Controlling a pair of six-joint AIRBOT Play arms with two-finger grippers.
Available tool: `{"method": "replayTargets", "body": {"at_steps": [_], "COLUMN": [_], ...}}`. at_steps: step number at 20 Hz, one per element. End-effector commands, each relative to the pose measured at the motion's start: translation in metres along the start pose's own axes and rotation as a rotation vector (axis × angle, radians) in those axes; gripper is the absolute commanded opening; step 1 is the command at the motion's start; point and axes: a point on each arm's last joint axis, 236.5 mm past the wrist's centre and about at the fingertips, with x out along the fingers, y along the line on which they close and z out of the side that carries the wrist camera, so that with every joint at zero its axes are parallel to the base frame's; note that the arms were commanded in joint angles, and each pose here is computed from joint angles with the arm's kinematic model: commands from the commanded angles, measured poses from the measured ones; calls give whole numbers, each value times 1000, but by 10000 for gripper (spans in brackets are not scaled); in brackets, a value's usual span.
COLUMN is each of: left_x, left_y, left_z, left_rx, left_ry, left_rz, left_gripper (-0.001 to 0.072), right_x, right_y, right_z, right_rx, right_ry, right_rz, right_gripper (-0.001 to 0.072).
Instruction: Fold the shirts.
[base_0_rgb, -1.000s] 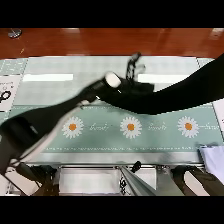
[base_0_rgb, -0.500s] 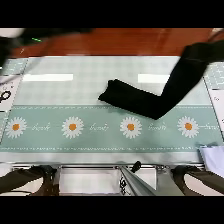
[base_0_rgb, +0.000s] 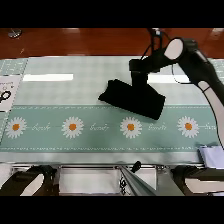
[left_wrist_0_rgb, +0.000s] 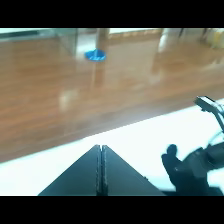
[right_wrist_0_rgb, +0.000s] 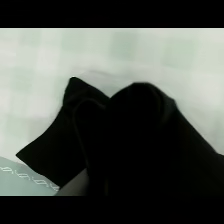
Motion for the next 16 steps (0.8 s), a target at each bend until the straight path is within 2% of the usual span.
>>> {"method": "replayTargets", "body": {"at_steps": [1, 9, 10, 11, 12, 14, 16], "left_x": [-33, -47, -47, -47, -47, -46, -45], "left_y": [-3, -13, -14, -14, -13, -11, -10], "left_z": [-15, -28, -30, -31, -31, -32, -33], "left_rx": [29, 6, 6, 6, 5, 7, 8], "left_ry": [69, 119, 128, 132, 134, 137, 140], "left_rz": [42, 26, 25, 24, 24, 30, 36], "left_gripper": [23, 24, 24, 24, 24, 24, 24], "right_x": [36, 68, 68, 66, 61, 39, 4], "right_y": [26, 43, 49, 55, 58, 50, 14], "right_z": [-17, -25, -22, -21, -20, -19, -20], "right_rx": [21, 95, 115, 121, 104, 26, -64], "right_ry": [41, 45, 38, 37, 37, 48, 73], "right_rz": [42, 79, 103, 132, 148, 136, 30], "right_gripper": [31, 47, 208, 423, 463, 463, 463]}}
